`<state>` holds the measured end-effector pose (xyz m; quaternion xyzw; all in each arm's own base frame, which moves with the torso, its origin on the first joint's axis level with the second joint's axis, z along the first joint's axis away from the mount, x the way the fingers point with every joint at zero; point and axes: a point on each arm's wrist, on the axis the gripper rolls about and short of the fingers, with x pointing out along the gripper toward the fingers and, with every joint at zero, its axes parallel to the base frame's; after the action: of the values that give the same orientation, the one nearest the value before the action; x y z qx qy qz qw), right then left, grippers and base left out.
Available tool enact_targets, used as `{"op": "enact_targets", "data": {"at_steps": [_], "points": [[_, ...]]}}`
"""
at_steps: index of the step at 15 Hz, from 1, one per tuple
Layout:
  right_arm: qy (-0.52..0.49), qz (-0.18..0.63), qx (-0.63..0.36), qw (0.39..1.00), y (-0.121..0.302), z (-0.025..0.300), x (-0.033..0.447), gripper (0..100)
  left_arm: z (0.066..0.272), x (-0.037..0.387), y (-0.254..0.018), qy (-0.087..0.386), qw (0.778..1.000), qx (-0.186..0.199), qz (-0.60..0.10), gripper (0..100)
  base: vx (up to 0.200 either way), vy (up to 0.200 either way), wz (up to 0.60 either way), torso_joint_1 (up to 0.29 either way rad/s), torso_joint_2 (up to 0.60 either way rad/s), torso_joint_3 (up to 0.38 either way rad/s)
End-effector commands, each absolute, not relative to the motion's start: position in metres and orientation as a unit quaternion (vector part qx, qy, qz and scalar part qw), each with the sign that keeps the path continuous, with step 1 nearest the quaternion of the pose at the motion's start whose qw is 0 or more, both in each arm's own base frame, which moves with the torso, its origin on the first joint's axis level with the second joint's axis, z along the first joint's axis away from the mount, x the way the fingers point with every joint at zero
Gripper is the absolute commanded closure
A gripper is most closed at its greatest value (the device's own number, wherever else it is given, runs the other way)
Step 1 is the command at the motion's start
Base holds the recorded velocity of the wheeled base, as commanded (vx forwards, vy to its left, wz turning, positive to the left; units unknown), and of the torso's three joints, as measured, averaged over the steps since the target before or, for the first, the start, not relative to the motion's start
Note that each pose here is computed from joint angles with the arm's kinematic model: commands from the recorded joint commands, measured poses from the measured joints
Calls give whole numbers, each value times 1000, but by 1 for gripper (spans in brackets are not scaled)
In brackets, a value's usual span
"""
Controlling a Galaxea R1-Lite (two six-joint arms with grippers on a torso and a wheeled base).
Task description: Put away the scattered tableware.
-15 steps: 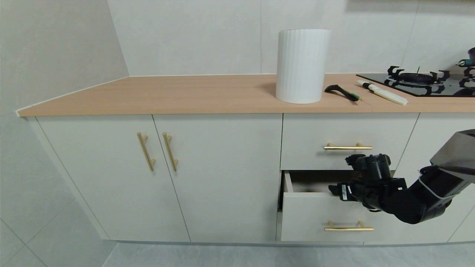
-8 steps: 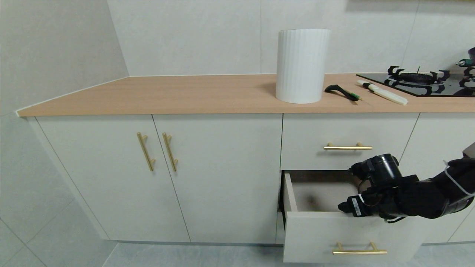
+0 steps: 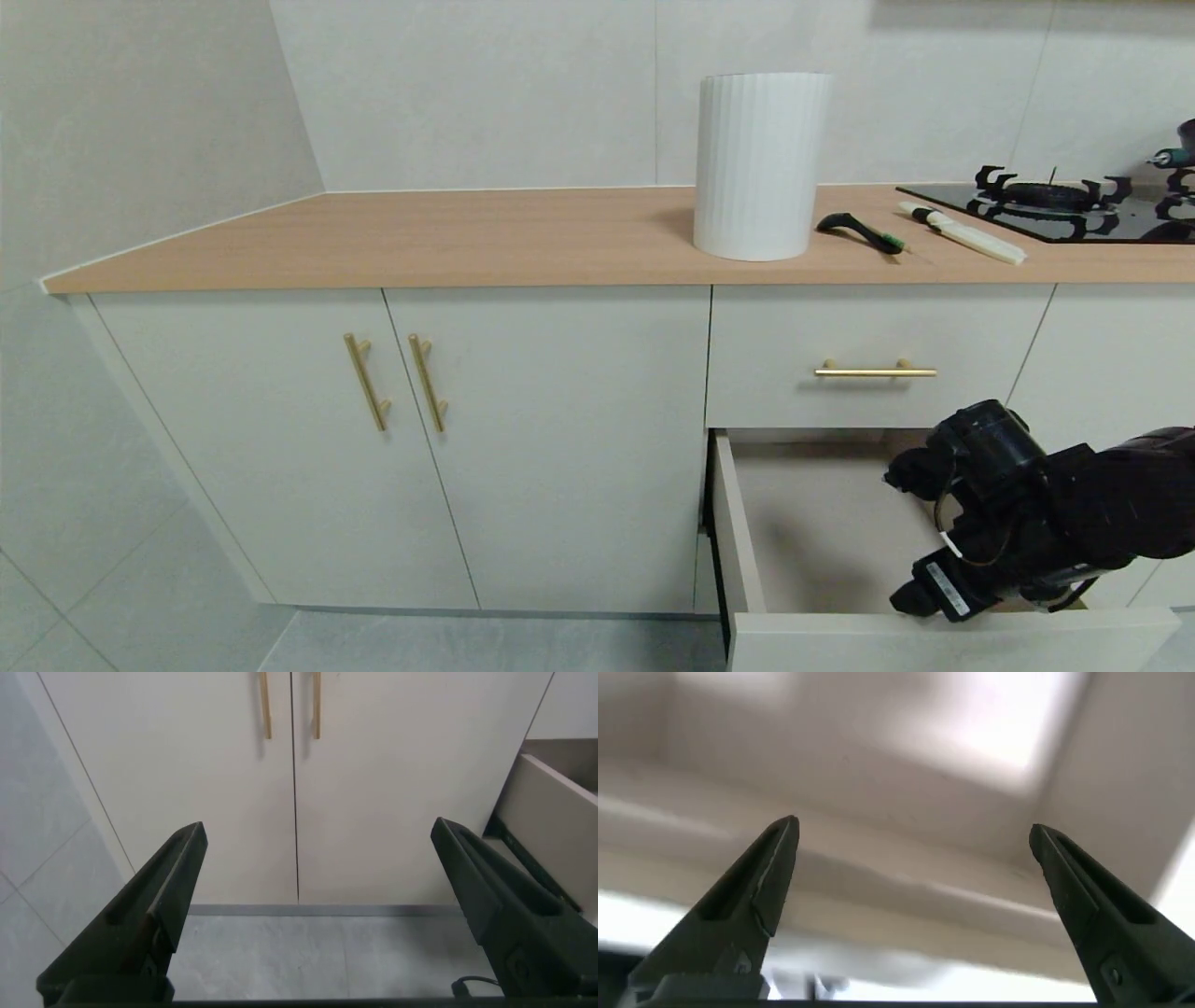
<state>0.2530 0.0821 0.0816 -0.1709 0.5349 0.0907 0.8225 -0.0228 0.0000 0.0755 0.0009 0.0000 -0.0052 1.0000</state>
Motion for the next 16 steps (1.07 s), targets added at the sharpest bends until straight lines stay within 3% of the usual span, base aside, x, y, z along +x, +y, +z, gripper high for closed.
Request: {"op": "enact_targets", "data": {"at_steps": [1,11,16], "points": [[512,99,-173,836,85,97,246,0,75,-23,0,0,1000,1,-5,0,0,0,0,0,0,0],[412,45,-73,907,67,148,259,0,75,-23,0,0,1000,1,-5,0,0,0,0,0,0,0],[381,51,-63,921,66,156,259,0,75,-23,0,0,1000,1,-5,0,0,0,0,13,-59,-41]]}}
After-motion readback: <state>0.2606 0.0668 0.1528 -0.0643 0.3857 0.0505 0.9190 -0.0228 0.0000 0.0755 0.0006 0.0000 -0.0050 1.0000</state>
